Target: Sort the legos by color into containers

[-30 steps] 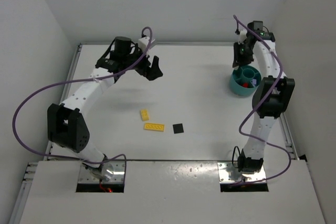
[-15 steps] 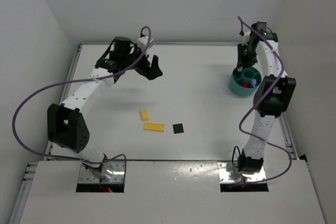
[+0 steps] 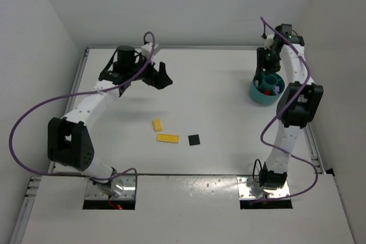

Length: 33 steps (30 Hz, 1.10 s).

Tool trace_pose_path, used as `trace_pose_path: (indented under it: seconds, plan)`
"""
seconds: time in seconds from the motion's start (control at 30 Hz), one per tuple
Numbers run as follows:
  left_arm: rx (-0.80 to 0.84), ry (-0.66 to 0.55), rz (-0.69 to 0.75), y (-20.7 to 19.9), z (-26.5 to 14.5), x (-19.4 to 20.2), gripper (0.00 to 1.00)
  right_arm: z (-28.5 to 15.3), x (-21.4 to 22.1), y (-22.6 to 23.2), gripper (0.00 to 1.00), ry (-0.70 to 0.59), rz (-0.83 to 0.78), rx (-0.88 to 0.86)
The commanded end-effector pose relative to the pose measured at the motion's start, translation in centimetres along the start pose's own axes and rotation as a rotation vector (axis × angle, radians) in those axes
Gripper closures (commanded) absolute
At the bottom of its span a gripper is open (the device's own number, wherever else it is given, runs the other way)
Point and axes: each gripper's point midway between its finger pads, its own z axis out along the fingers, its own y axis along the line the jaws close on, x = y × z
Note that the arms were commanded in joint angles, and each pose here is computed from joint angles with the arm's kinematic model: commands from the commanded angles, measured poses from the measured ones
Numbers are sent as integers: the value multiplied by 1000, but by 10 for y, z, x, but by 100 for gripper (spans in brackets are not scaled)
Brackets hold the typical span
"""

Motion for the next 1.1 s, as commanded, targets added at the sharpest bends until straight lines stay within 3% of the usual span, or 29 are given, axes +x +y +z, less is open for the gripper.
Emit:
trace_pose_path:
  seconds: [0.0, 0.1, 0.17, 0.23, 0.4, 0.6, 0.73, 1.07]
  plan:
    - [48, -115, 135, -18, -21, -32, 0, -37, -19, 13, 52, -103, -10, -61]
    - [96, -102, 187, -23, -26, -15, 0, -65, -22, 29, 52, -162, -53, -128]
    - [223, -30, 232, -52, -26, 10, 0, -76, -17, 39, 52, -173, -73, -157]
    - [194, 47, 342, -58, -18, 29, 4, -97, -12, 49, 52, -204, -121, -173]
    - [257, 278, 544, -106, -6, 134, 7, -114, 25, 60, 52, -173, -158, -214]
    - [346, 453, 662, -134, 3, 209, 7, -124, 53, 64, 52, -184, -132, -218]
    - [317, 524, 759, -152, 21, 220, 6, -124, 61, 66, 52, -171, -108, -222]
    - [309, 628, 763, -166, 54, 205, 6, -127, 63, 65, 52, -171, -108, -212]
